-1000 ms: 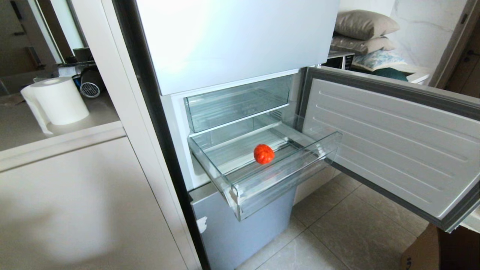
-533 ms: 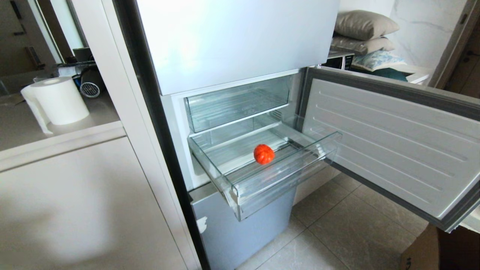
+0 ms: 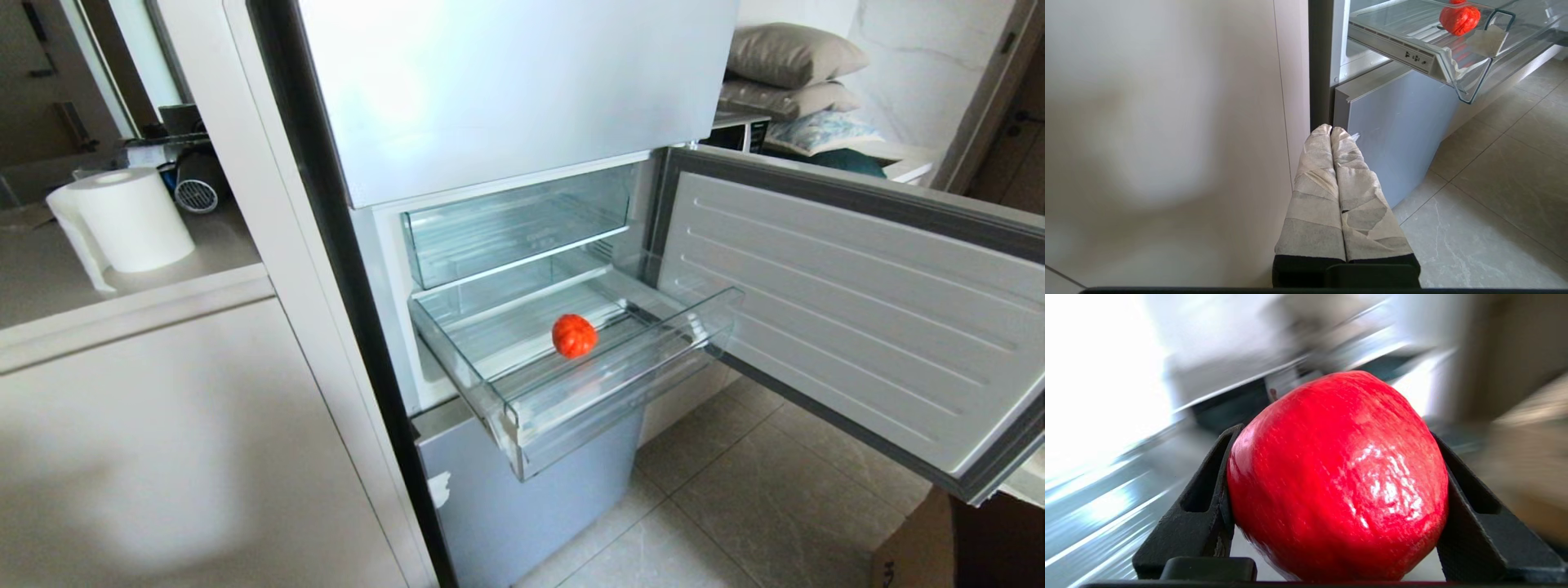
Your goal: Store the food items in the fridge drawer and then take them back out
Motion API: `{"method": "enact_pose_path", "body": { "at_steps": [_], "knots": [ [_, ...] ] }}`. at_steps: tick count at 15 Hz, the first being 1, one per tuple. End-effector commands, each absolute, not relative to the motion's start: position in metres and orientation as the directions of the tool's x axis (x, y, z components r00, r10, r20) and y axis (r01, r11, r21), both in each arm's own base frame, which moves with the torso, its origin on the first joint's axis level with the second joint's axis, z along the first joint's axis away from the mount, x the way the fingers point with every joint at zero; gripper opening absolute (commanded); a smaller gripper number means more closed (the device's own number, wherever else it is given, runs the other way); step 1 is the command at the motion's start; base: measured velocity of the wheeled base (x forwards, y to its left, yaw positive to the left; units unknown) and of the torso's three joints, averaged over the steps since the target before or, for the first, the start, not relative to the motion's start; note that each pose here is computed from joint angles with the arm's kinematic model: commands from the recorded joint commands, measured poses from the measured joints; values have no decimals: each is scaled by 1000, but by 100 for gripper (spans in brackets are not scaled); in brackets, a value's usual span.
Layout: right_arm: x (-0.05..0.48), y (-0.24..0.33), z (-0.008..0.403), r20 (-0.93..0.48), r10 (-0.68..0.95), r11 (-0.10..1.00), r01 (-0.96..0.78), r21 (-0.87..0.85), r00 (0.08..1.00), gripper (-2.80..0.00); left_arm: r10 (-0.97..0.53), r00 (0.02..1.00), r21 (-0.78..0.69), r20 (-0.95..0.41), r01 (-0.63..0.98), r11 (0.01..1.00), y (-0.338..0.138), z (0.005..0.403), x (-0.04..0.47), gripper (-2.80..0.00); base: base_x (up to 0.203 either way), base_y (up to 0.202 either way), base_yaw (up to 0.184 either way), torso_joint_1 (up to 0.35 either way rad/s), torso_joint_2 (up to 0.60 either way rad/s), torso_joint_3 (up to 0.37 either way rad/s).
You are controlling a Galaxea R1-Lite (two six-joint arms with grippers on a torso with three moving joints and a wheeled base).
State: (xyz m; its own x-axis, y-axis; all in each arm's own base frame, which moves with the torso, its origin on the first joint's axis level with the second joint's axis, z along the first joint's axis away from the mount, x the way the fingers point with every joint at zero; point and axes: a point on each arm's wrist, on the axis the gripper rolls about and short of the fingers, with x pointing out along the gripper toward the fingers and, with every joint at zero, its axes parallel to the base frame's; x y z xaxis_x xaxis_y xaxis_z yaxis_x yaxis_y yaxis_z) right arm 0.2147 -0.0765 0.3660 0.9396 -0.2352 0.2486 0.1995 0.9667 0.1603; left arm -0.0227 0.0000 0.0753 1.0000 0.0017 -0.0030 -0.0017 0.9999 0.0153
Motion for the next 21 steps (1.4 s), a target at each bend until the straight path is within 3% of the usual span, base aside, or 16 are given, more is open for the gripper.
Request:
{"method": "enact_pose_path", "body": {
  "at_steps": [1, 7, 16, 21],
  "knots": [
    [247, -20, 345, 156, -2, 985, -25, 172, 988, -280, 3, 1000, 15, -3, -3, 1000, 0, 75, -23, -280, 0, 0, 0, 0, 0, 0],
    [355, 95, 256, -133, 165, 975, -142, 169, 977, -280, 3, 1000, 15, -3, -3, 1000, 0, 75, -23, -280, 0, 0, 0, 0, 0, 0],
    [425, 226, 210, -108, 363, 924, -343, 169, 925, -280, 3, 1000, 15, -3, -3, 1000, 0, 75, -23, -280, 0, 0, 0, 0, 0, 0],
    [434, 268, 168, -245, 399, 916, -373, 146, 884, -280, 3, 1000, 15, -3, -3, 1000, 0, 75, -23, -280, 0, 0, 0, 0, 0, 0]
  ]
}}
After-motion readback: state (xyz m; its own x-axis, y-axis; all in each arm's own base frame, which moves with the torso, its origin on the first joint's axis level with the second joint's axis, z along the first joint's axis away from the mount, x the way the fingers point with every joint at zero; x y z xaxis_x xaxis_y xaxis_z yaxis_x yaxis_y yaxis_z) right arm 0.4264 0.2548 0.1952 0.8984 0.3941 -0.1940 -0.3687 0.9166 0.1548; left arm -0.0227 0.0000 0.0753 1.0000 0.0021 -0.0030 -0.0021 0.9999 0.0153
